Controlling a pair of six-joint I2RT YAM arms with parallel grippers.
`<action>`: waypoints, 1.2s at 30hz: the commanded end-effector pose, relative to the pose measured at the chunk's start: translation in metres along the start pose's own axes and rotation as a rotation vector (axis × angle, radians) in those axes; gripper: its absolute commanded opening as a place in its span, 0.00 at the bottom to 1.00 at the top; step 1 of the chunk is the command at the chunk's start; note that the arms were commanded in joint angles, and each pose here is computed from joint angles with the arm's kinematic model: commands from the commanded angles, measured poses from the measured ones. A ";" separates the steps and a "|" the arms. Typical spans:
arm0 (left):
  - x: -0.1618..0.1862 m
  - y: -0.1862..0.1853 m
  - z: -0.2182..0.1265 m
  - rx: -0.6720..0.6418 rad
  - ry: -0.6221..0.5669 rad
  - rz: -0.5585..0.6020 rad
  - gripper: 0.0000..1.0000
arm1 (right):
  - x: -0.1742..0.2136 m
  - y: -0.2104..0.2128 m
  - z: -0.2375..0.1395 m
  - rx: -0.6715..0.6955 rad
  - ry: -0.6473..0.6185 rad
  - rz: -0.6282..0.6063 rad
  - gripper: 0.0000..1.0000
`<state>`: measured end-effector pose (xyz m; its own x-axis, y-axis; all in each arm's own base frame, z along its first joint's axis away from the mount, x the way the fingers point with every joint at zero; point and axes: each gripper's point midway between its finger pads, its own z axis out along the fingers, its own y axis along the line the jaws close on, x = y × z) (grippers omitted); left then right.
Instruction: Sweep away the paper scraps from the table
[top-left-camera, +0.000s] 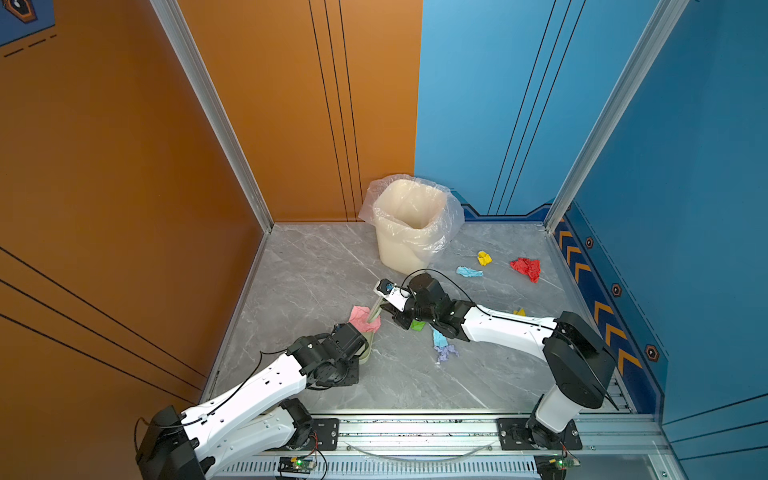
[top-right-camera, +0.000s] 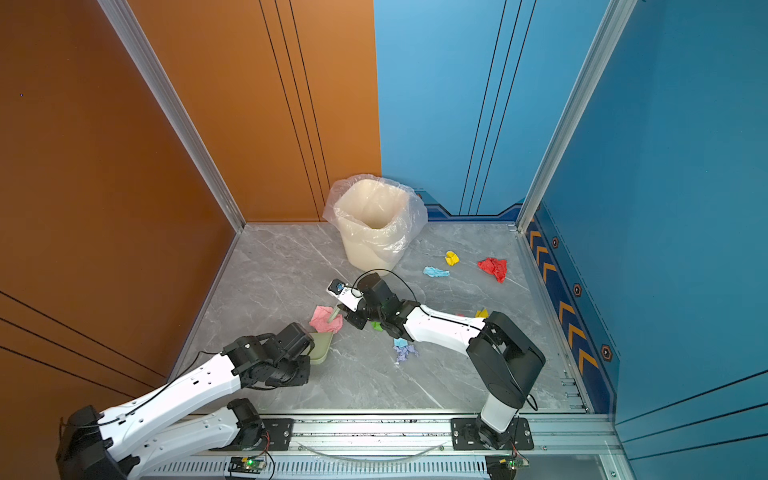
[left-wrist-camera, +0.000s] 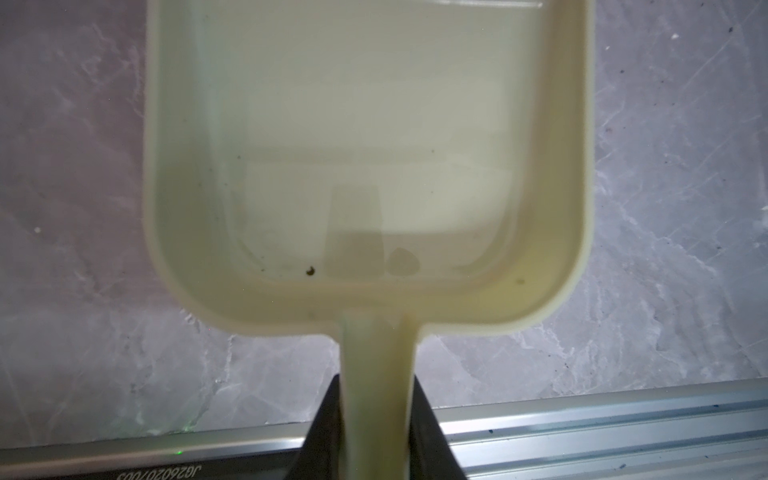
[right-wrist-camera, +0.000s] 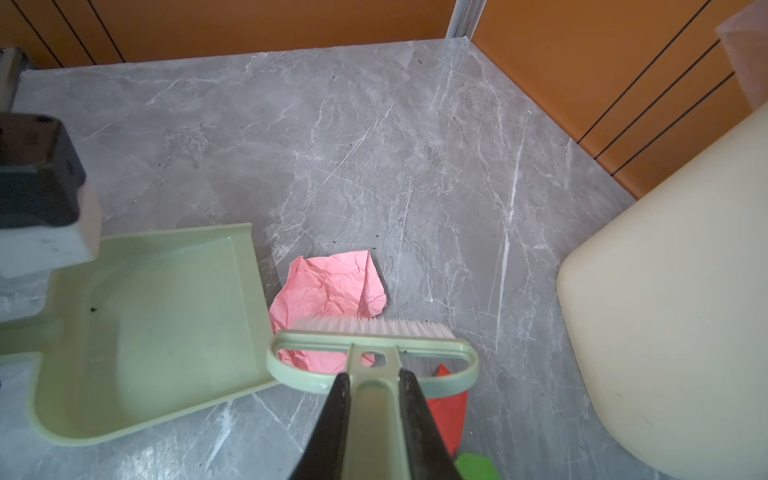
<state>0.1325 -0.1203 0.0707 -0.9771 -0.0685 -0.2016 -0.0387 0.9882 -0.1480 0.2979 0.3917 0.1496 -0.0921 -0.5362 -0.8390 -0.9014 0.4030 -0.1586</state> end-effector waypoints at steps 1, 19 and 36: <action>0.001 -0.005 -0.005 0.018 0.002 0.029 0.00 | -0.007 0.008 -0.007 -0.042 0.014 -0.048 0.00; 0.001 -0.004 -0.001 -0.012 0.004 0.040 0.00 | -0.003 -0.035 0.046 0.098 0.014 0.002 0.00; -0.035 0.019 0.016 -0.059 -0.079 -0.073 0.00 | -0.046 -0.051 0.024 0.105 -0.149 0.106 0.00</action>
<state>0.1615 -0.1039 0.0637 -0.9547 -0.1666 -0.2467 -0.1395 0.9825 -0.1236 0.3498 0.4043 0.1631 -0.1043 -0.4518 -0.8860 -0.8468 0.5076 -0.1592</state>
